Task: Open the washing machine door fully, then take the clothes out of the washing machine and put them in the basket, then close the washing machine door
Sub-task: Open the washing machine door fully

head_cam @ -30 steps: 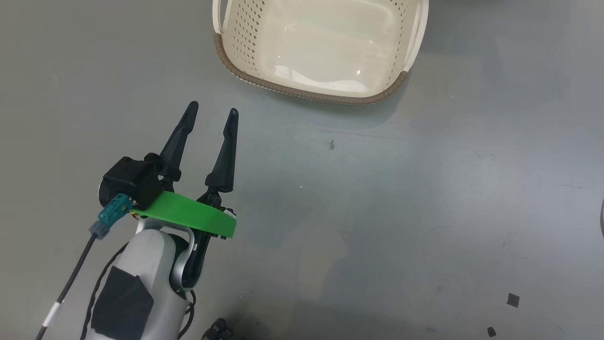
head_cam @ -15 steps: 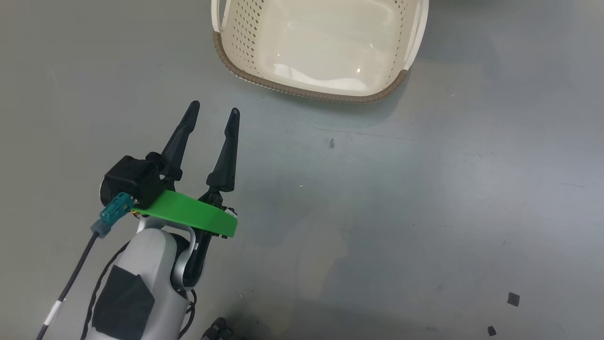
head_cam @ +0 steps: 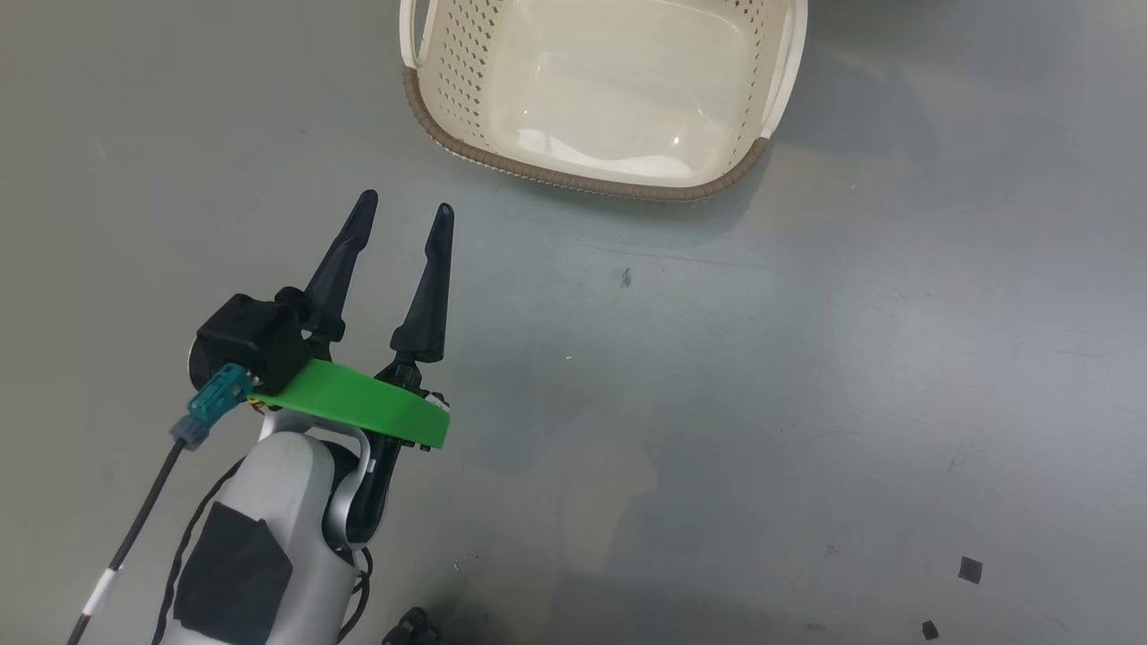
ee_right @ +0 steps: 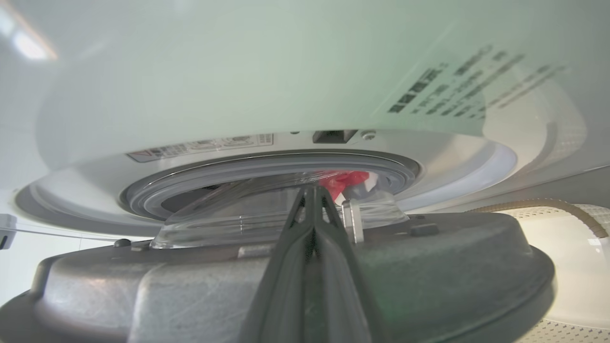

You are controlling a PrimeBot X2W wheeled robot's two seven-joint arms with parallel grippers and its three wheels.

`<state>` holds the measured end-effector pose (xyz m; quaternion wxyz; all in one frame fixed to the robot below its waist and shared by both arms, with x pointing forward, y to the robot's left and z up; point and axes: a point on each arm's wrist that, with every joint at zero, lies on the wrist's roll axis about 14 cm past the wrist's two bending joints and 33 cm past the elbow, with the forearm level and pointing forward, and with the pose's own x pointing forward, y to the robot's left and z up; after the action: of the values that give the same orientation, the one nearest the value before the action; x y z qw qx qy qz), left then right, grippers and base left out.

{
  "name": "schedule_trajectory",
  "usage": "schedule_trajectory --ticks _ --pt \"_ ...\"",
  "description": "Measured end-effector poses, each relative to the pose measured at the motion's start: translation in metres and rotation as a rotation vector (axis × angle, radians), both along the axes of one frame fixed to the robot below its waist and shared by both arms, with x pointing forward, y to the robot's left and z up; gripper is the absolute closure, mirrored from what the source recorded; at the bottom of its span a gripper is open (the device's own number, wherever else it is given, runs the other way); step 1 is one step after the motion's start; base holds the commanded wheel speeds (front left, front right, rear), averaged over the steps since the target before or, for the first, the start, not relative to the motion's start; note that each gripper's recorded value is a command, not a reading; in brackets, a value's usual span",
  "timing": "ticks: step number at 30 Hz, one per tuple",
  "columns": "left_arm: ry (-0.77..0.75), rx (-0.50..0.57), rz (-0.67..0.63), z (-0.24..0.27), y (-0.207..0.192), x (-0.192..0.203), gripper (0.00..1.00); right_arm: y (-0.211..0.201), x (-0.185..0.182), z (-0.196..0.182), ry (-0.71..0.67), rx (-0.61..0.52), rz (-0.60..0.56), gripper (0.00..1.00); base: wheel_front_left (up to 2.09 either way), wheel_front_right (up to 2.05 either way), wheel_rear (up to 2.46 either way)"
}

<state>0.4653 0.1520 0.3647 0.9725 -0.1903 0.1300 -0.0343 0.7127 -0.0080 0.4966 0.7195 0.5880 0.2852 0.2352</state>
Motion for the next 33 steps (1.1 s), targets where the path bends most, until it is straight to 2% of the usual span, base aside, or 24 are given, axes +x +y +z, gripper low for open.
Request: schedule_trajectory --ticks 17,33 --pt "-0.024 -0.006 -0.004 0.009 -0.002 0.003 0.0 0.0 -0.009 0.008 0.02 0.02 0.026 1.0 0.0 0.0 0.0" --pt "-0.074 -0.011 -0.013 0.031 -0.007 0.004 0.0 0.008 -0.046 -0.001 0.106 0.044 0.102 1.0 0.0 0.0 0.0"
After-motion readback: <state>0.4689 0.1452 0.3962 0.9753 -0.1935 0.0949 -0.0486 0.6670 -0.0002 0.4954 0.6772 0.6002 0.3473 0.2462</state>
